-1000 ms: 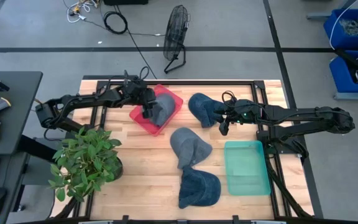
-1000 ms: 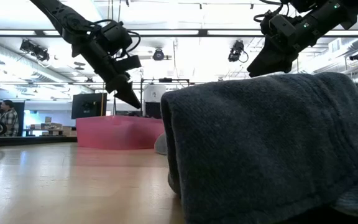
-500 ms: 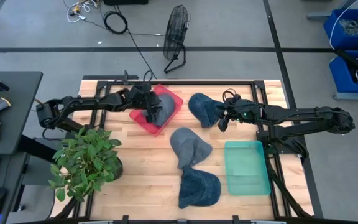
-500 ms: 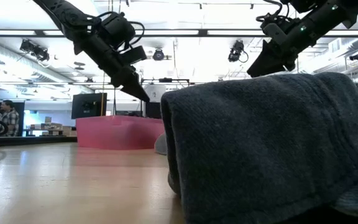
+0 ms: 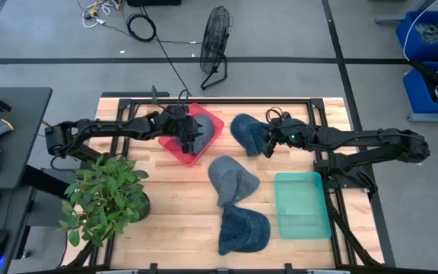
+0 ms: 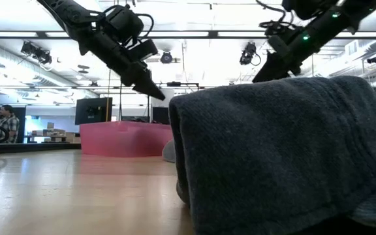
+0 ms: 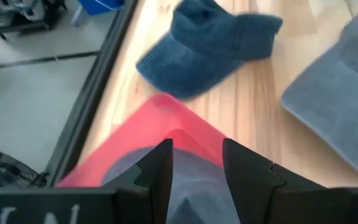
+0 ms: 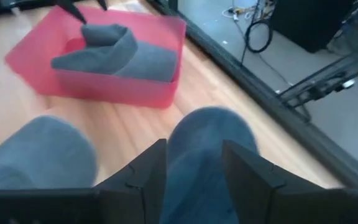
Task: Pick & Place hat
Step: Put the top blue cap into the blue bin, then put the gray cap into the red bin
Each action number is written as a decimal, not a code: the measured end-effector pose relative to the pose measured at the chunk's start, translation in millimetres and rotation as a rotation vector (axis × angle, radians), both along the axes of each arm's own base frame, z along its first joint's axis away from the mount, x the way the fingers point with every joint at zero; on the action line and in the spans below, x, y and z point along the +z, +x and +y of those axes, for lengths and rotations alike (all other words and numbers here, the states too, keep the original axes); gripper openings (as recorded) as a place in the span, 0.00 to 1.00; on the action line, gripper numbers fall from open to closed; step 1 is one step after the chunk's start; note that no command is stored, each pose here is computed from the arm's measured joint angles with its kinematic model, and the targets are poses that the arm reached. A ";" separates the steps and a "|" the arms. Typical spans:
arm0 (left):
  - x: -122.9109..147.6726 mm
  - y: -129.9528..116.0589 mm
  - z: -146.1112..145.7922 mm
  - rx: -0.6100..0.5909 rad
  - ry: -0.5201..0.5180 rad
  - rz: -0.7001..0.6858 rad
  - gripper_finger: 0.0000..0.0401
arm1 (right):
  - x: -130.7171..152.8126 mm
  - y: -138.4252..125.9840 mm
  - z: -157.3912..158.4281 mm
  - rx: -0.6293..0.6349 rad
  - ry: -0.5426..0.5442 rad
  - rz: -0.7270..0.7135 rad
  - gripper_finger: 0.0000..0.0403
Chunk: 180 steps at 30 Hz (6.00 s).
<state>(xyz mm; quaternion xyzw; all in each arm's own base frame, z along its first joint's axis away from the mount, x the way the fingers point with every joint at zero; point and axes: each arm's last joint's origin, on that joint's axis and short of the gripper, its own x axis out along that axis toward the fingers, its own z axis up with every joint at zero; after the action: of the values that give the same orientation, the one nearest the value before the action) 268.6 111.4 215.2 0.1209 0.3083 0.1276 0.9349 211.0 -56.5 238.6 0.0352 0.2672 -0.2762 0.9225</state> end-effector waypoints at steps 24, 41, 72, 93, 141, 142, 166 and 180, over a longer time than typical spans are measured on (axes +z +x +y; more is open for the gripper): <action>4.0 1.7 2.2 -0.007 0.075 -0.021 0.35 | -48.6 64.7 -103.3 0.161 0.167 0.735 0.41; 2.2 0.8 1.8 -0.010 0.069 -0.001 0.35 | -77.4 72.3 -113.8 0.171 0.233 0.759 0.25; -5.7 -4.3 -0.3 0.007 0.003 0.080 0.35 | 91.2 -20.3 60.3 -0.198 0.935 0.335 0.00; -8.4 -6.3 -1.3 0.041 -0.055 0.095 0.35 | 60.5 -40.1 174.8 -0.661 1.119 0.707 0.00; -8.5 -6.3 -1.3 0.020 -0.028 0.107 0.35 | -1.6 -53.3 159.8 -0.737 0.789 0.830 0.01; -8.5 -6.3 -1.2 0.020 -0.028 0.107 0.35 | -1.6 -53.4 159.7 -0.735 0.787 0.831 0.01; -8.5 -6.3 -1.2 0.022 -0.030 0.106 0.35 | -2.5 -43.6 153.4 -0.583 0.778 0.830 0.25; -8.0 -5.7 -1.7 0.019 -0.028 0.101 0.35 | 24.8 -30.3 146.4 -0.617 0.968 0.846 0.21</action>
<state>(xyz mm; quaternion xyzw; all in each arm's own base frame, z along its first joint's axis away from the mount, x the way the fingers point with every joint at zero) 262.9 109.6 207.2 0.1109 0.3578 0.1260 0.9186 180.6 89.9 263.4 0.4050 0.6727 -0.3649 0.5003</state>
